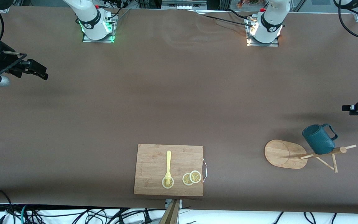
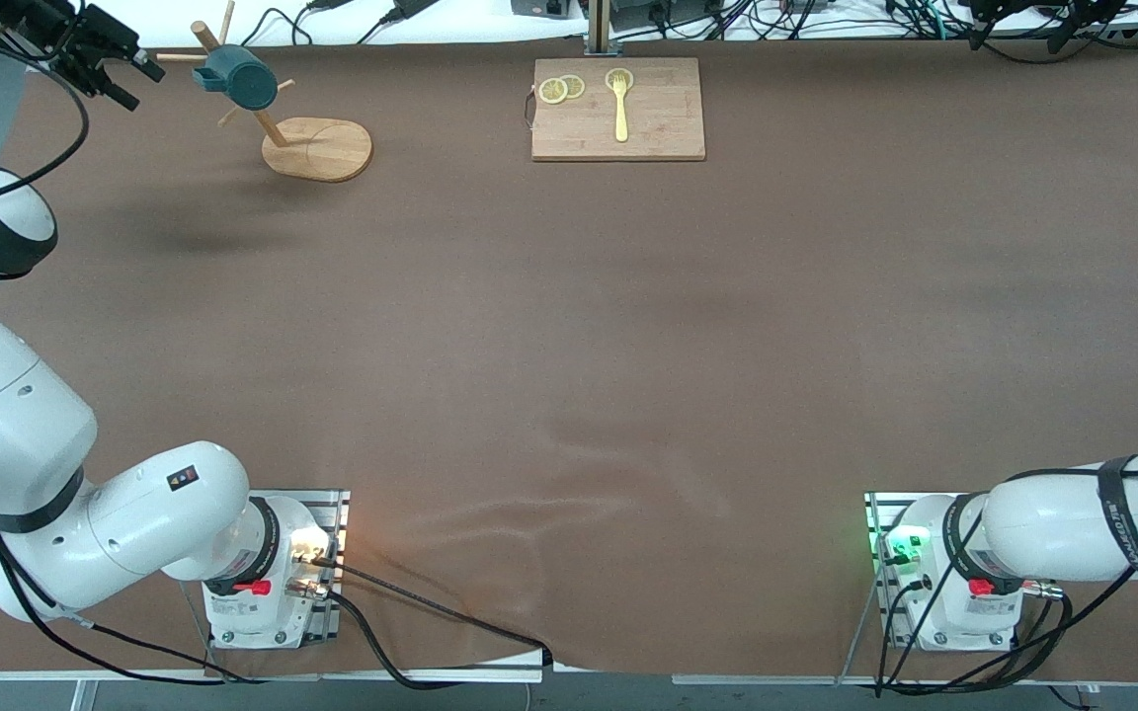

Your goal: Pass cup and hang on rack

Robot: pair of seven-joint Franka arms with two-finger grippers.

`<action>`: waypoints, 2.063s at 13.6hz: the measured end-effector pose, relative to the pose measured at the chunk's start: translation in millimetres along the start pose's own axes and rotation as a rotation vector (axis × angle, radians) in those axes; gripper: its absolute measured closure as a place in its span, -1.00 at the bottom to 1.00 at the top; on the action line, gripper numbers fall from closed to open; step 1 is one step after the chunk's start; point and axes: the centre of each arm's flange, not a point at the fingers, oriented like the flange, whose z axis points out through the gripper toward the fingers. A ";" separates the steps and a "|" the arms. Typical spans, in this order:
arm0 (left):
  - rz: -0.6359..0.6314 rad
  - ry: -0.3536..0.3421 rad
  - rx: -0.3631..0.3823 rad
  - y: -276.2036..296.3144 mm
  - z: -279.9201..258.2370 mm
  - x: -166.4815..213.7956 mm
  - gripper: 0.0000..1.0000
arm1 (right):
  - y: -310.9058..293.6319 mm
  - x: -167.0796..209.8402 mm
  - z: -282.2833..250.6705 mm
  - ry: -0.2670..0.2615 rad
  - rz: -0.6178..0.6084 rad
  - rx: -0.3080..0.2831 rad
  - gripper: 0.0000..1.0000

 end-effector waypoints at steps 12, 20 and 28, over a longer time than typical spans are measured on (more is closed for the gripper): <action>0.055 -0.034 0.616 282.2 62.0 26.2 -1.00 | 0.2 0.0 0.0 0.000 0.000 0.000 -1.00; 0.099 0.164 0.618 272.6 94.6 -60.4 -1.00 | 0.2 0.1 0.1 0.000 0.000 0.000 -1.00; -0.020 0.233 0.598 252.4 70.9 -68.0 -1.00 | 0.2 0.1 0.1 0.000 0.000 0.000 -1.00</action>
